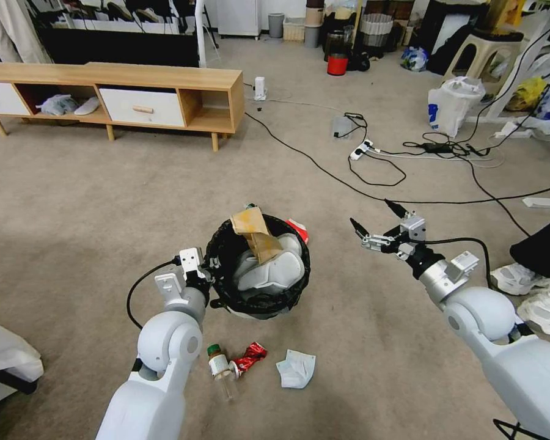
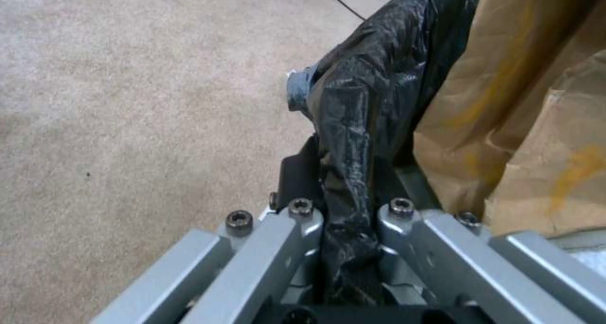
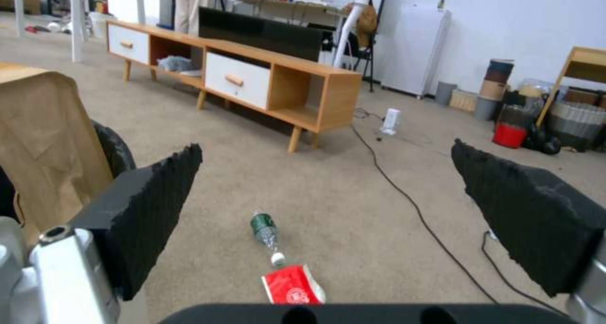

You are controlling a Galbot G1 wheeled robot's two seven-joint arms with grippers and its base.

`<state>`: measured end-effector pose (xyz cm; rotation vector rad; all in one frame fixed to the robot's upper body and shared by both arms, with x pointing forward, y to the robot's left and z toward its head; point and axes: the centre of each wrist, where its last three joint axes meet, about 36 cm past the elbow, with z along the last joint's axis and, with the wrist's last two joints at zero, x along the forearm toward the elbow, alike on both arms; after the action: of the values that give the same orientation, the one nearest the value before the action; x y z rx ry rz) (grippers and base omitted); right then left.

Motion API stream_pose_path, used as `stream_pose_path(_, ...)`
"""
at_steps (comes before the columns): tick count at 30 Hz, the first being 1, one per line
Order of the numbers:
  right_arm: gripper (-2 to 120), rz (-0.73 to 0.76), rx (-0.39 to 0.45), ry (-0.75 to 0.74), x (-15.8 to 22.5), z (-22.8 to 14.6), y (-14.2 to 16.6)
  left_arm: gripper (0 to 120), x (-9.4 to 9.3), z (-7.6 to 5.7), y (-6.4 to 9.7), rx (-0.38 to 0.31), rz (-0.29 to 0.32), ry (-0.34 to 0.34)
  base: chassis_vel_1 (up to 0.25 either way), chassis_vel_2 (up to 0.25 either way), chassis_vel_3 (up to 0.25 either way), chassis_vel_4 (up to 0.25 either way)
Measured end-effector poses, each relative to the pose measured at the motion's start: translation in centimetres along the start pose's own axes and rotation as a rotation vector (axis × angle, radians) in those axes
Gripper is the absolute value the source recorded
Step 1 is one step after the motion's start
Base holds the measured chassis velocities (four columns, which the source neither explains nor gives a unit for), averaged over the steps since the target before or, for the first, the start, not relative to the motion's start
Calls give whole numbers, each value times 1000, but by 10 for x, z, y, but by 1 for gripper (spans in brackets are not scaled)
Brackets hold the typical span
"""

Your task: Pick up the trash bin and place the garbage on the floor into it.

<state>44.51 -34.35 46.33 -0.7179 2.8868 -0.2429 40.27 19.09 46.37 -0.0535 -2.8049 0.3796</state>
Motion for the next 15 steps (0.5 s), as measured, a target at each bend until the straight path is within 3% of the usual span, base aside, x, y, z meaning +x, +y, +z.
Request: stream_pose_path(15,100,-7,-6,-1,-2,2,4,4,0,0,2,-2,-5,1,0,0,0,0)
